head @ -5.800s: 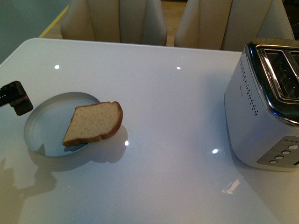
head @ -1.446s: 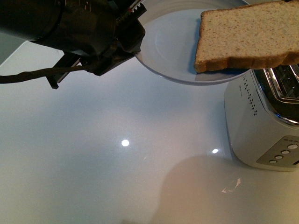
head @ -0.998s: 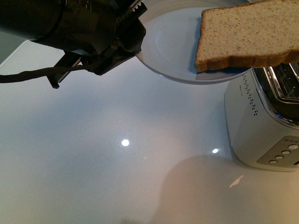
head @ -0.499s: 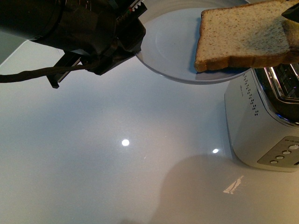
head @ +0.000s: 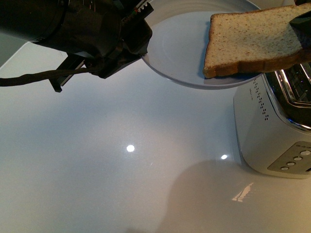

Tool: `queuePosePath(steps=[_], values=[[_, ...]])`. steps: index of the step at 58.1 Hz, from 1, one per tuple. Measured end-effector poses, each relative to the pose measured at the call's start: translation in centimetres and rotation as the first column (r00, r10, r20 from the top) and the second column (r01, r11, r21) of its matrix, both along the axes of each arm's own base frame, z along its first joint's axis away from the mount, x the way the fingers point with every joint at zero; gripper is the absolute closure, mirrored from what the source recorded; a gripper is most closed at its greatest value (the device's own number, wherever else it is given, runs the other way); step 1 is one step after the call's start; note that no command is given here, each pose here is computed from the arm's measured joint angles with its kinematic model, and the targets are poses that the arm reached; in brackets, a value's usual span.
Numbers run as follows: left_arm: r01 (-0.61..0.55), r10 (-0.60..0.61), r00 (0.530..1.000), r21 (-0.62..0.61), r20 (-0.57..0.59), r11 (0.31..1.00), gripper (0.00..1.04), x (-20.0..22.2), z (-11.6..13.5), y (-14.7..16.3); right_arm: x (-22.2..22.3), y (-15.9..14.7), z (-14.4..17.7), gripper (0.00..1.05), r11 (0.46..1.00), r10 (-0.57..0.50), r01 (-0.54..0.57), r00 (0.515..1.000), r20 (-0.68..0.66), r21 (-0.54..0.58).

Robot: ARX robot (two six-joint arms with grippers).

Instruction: Left arm holds plate, right arm toasts bread

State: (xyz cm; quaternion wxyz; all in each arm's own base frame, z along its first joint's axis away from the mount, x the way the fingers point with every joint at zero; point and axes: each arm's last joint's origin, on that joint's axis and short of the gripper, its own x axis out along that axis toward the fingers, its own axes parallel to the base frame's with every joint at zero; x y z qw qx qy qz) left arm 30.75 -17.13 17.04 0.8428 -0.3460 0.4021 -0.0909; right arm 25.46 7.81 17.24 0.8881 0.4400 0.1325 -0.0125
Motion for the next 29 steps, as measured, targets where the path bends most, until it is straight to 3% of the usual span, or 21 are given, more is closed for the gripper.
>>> queuePosePath(steps=[6,22,29], values=[[-0.001,0.001,1.000,0.000,0.000,1.000,1.02,0.0,0.0,0.0,-0.3,-0.1,1.1,1.00,1.000,0.006,-0.006,0.999,0.043,-0.013],[-0.003,0.003,1.000,-0.002,-0.002,1.000,1.02,0.0,0.0,0.0,-1.9,-1.6,6.2,1.01,0.992,-0.030,0.053,0.981,0.194,-0.115],[-0.003,0.003,1.000,-0.002,-0.002,1.000,1.02,0.0,0.0,0.0,-2.6,-3.0,9.1,1.01,0.968,-0.053,0.117,0.961,0.270,-0.224]])
